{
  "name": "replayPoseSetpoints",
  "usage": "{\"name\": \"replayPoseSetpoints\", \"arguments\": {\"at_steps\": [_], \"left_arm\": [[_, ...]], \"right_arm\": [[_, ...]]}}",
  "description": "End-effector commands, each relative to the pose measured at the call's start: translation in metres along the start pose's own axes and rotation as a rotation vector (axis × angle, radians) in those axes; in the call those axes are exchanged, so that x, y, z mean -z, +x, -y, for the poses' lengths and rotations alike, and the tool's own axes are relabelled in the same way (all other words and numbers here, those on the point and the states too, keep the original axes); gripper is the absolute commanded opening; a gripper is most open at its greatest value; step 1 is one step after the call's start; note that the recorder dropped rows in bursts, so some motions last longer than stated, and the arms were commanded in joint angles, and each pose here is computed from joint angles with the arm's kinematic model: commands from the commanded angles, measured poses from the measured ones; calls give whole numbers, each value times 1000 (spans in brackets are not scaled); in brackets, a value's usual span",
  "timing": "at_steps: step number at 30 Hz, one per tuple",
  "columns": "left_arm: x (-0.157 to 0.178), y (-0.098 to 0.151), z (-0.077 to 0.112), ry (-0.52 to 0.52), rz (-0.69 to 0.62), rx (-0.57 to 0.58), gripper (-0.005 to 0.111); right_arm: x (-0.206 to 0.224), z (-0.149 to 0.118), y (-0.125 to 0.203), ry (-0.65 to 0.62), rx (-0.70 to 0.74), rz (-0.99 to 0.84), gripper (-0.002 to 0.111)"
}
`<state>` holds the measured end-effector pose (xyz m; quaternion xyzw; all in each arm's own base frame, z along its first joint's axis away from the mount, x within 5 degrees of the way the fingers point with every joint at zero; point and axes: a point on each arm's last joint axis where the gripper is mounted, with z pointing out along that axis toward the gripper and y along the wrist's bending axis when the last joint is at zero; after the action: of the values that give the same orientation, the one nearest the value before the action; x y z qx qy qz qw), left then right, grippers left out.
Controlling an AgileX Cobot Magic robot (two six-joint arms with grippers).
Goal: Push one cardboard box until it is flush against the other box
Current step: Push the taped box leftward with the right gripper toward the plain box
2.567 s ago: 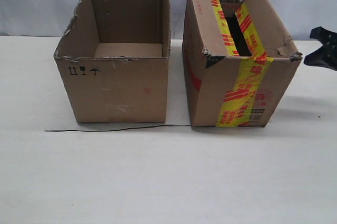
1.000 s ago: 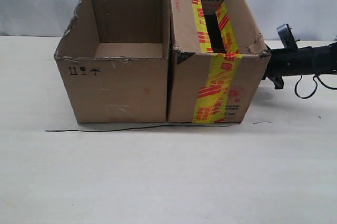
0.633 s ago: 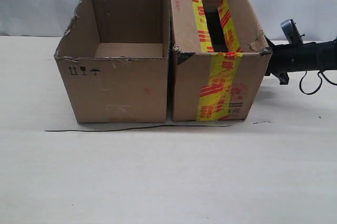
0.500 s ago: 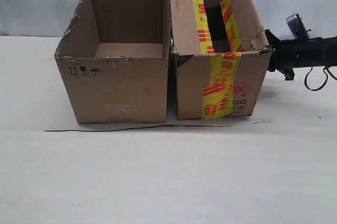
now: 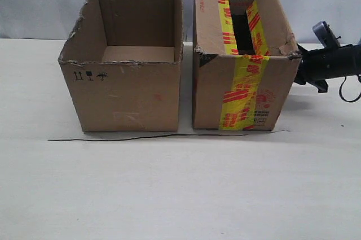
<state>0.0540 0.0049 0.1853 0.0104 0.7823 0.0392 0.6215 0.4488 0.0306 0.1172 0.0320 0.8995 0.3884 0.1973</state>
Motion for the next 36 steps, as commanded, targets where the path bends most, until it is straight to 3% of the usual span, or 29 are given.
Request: {"name": "replayPoseSetpoints", "arguments": {"at_steps": [1,7,13,22,36], "left_arm": [[0,-1,1,12,11,11,0],[0,-1,1,12,11,11,0],[0,-1,1,12,11,11,0],[0,-1,1,12,11,11,0],[0,-1,1,12,11,11,0]], "right_arm": [[9,4,-4,77,29,31,0],[28,7,-18,90,34,135,0],[38,6,-22,-156,-14,177,0],[13,9,-10,-383,-89,130,0],[-18,-2,3,-466,-99,80,0]]}}
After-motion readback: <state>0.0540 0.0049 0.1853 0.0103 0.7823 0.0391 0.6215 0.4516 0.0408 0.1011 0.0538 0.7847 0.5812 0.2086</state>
